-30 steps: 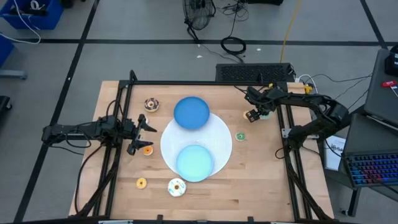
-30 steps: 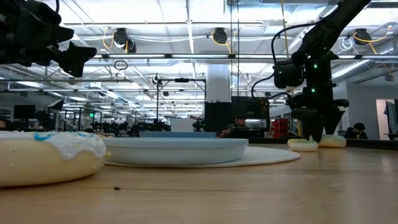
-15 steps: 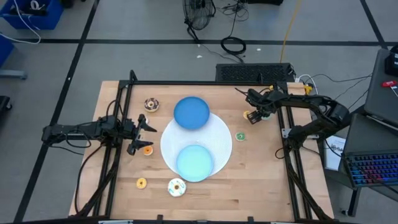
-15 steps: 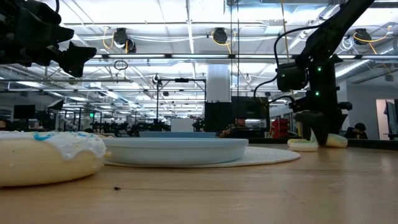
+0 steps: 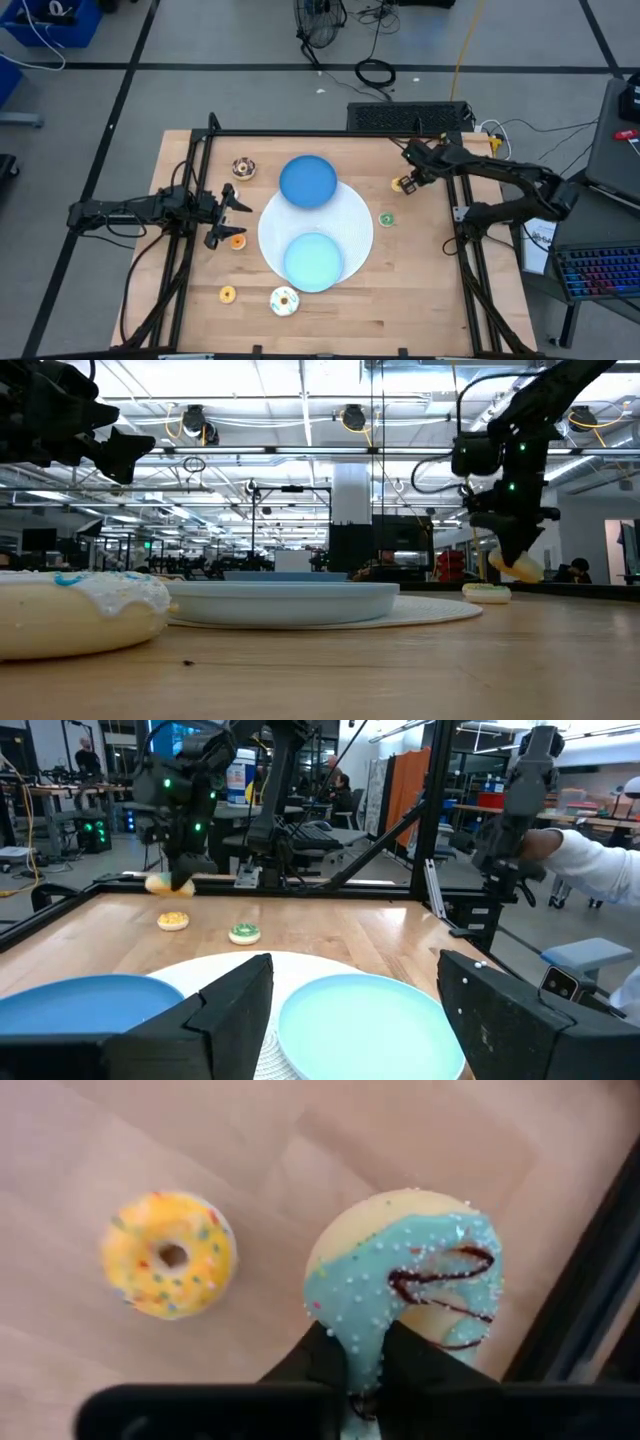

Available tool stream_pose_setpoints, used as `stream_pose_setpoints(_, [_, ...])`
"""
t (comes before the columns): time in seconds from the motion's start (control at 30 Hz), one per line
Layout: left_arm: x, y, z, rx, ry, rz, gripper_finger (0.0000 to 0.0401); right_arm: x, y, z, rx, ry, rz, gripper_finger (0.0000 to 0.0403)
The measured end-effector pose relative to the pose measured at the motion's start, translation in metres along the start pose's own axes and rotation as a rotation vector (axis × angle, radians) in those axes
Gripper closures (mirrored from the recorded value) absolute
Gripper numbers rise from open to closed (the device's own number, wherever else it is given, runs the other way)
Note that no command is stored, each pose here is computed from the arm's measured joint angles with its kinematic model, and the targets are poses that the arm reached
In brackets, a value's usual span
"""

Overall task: Pick & Place donuts
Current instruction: Put the large light blue donut on the blue plate

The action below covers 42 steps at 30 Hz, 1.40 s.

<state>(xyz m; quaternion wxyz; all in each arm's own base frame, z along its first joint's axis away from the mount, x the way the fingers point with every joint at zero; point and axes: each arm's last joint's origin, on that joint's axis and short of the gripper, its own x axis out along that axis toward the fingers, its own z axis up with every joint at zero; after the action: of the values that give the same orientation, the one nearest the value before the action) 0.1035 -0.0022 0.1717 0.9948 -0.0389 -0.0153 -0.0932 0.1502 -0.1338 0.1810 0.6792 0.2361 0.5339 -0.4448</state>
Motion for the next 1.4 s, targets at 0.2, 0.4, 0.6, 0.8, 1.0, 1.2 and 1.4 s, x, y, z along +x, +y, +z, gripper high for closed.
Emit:
stream_pose_setpoints(0.2, [0.0,0.0,0.0,0.0,0.0,0.0,0.0118,-0.031,0.008,0.019,-0.009,-0.233,0.231,0.0381])
stream_pose_setpoints(0.4, [0.0,0.0,0.0,0.0,-0.001,0.001,0.0121,-0.072,0.038,0.042,-0.137,-0.498,0.515,0.0393])
stream_pose_setpoints(0.6, [0.0,0.0,0.0,0.0,0.0,0.001,0.0117,-0.121,0.08,0.07,-0.303,-0.657,0.625,0.0394])
stream_pose_setpoints(0.8, [0.0,0.0,0.0,0.0,0.0,0.001,0.0123,-0.161,0.13,0.102,-0.472,-0.713,0.615,0.0394])
stream_pose_setpoints(1.0, [0.0,0.0,0.0,0.0,0.0,0.001,0.0127,-0.173,0.184,0.127,-0.646,-0.713,0.519,0.0394])
stream_pose_setpoints(1.2, [0.0,0.0,0.0,0.0,0.0,0.001,0.0121,-0.15,0.225,0.134,-0.791,-0.662,0.376,0.0394])
stream_pose_setpoints(1.4, [0.0,0.0,0.0,0.0,-0.001,0.001,0.0127,-0.123,0.239,0.131,-0.868,-0.578,0.314,0.0394])
